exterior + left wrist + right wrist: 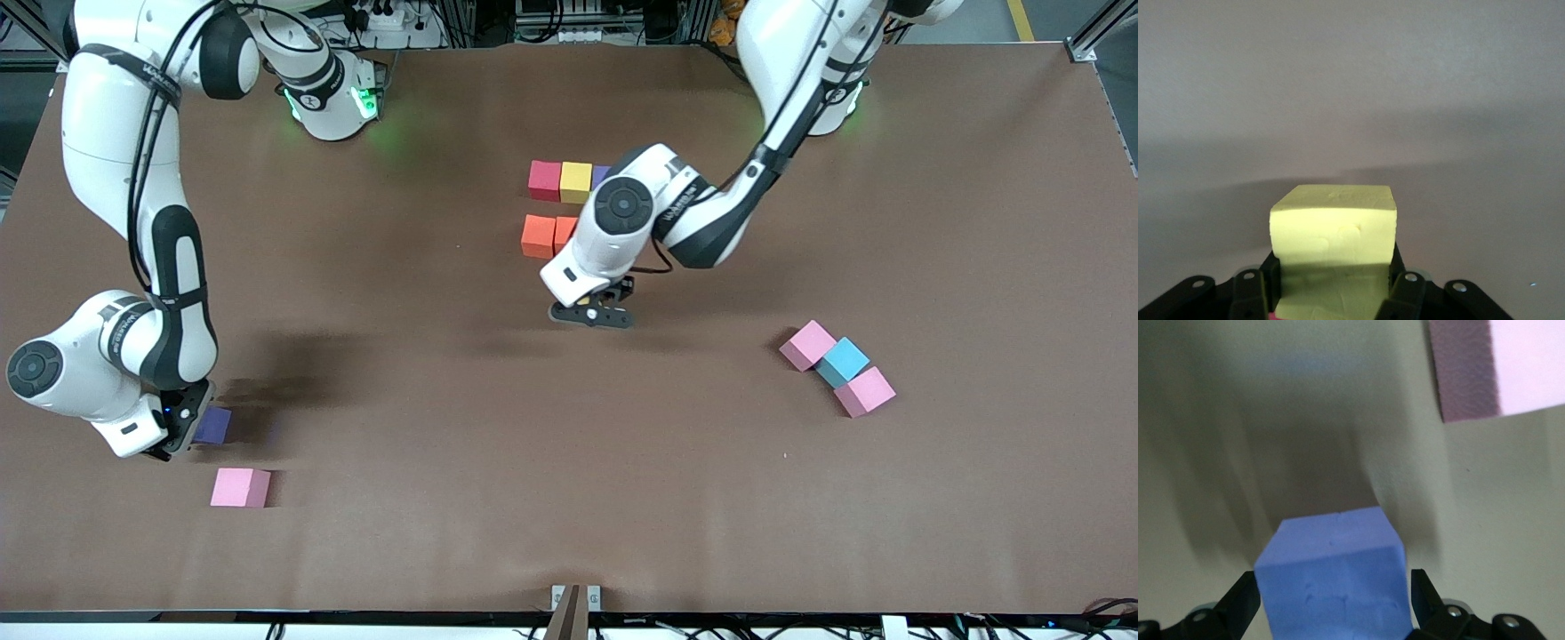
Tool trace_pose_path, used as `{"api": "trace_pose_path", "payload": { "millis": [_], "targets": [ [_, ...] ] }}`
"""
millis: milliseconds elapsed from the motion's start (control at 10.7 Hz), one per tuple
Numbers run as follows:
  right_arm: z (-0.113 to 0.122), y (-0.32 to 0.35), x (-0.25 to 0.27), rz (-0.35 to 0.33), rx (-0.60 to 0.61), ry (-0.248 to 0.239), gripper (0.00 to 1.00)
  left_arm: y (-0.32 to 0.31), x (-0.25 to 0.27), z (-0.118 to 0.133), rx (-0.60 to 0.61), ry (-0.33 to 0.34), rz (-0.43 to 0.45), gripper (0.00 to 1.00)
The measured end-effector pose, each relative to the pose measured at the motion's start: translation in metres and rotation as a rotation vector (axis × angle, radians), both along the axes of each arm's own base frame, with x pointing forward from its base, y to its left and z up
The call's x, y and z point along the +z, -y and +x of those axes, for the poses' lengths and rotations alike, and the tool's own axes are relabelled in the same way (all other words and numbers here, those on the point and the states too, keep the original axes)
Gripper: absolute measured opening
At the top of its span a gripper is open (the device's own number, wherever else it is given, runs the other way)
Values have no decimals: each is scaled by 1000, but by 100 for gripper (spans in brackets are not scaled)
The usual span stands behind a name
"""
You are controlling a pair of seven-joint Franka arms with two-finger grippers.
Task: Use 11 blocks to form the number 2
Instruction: 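Place yellow below orange with the left gripper while the right gripper lifts purple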
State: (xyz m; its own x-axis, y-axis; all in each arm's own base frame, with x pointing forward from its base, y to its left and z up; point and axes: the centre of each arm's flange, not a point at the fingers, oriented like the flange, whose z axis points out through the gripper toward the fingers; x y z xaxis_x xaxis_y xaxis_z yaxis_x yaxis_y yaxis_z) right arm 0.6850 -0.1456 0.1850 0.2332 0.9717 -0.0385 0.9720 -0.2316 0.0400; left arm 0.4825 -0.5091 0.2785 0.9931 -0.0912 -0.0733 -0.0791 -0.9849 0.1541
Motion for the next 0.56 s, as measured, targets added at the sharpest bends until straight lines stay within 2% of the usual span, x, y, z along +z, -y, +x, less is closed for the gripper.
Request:
{"api": "trace_pose_path", "payload": {
  "millis": [186, 373, 466, 559],
  "targets": [
    [2, -6, -3, 9, 7, 0, 99, 25, -18, -19, -25, -9, 14, 60],
    [5, -9, 0, 11, 14, 7, 93, 35, -29, -28, -38, -6, 31, 60],
    [7, -10, 3, 14, 19, 8, 82, 38, -30, -26, -32, -9, 26, 60],
    [10, -12, 6, 18, 29, 4, 65, 40, -32, -23, -26, -11, 20, 60]
  ]
}}
